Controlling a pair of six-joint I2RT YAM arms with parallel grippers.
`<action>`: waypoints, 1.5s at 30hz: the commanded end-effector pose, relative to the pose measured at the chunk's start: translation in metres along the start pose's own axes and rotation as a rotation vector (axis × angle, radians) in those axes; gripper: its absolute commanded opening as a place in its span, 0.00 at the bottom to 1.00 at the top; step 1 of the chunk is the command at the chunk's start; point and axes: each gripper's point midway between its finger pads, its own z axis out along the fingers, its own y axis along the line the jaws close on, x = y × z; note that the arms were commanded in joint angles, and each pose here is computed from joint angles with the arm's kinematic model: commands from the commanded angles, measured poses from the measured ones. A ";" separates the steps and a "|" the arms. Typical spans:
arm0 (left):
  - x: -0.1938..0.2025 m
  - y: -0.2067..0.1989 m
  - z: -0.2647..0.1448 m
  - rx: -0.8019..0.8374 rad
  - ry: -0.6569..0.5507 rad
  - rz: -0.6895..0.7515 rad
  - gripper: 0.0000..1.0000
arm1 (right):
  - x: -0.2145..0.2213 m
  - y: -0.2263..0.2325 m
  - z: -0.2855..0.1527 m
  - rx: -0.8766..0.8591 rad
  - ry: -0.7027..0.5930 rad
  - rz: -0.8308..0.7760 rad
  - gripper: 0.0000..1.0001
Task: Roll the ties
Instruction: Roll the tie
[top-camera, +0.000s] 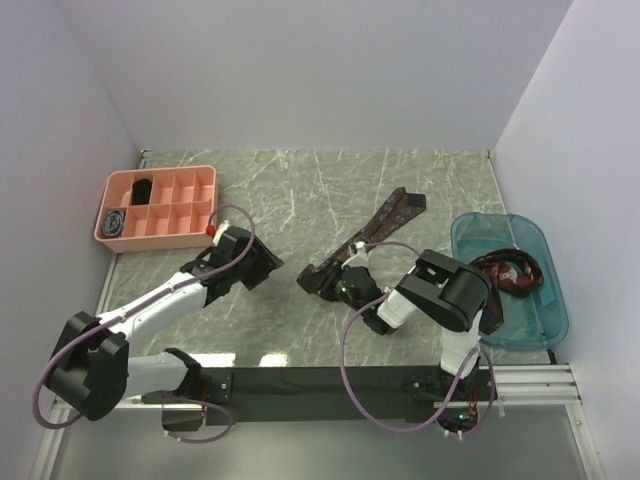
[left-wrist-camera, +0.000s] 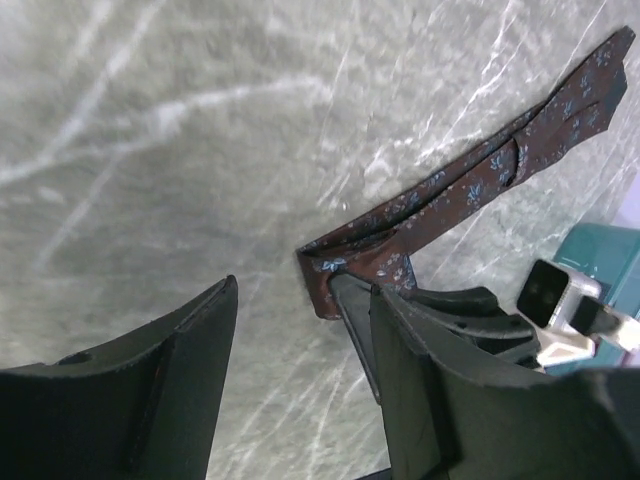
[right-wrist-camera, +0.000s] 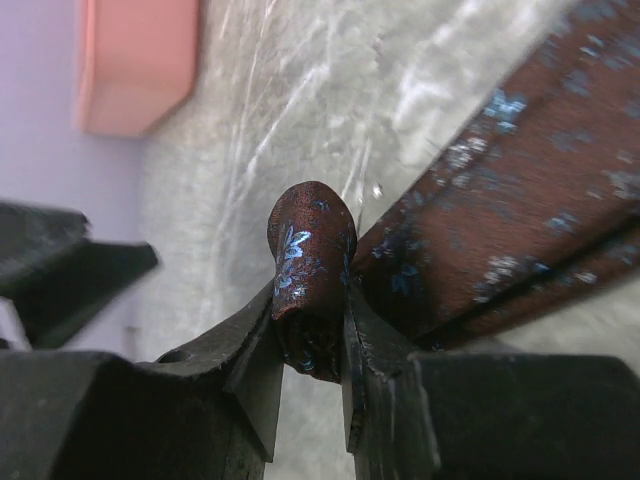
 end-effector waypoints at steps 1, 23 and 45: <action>0.007 -0.019 0.005 0.056 -0.024 -0.065 0.61 | 0.027 -0.060 -0.018 0.168 0.089 0.154 0.00; 0.079 -0.029 0.039 0.057 0.101 -0.142 0.75 | 0.048 -0.104 -0.032 0.308 0.151 0.426 0.08; 0.056 -0.019 0.038 -0.056 -0.042 0.056 0.97 | 0.048 -0.101 -0.033 0.286 0.185 0.383 0.13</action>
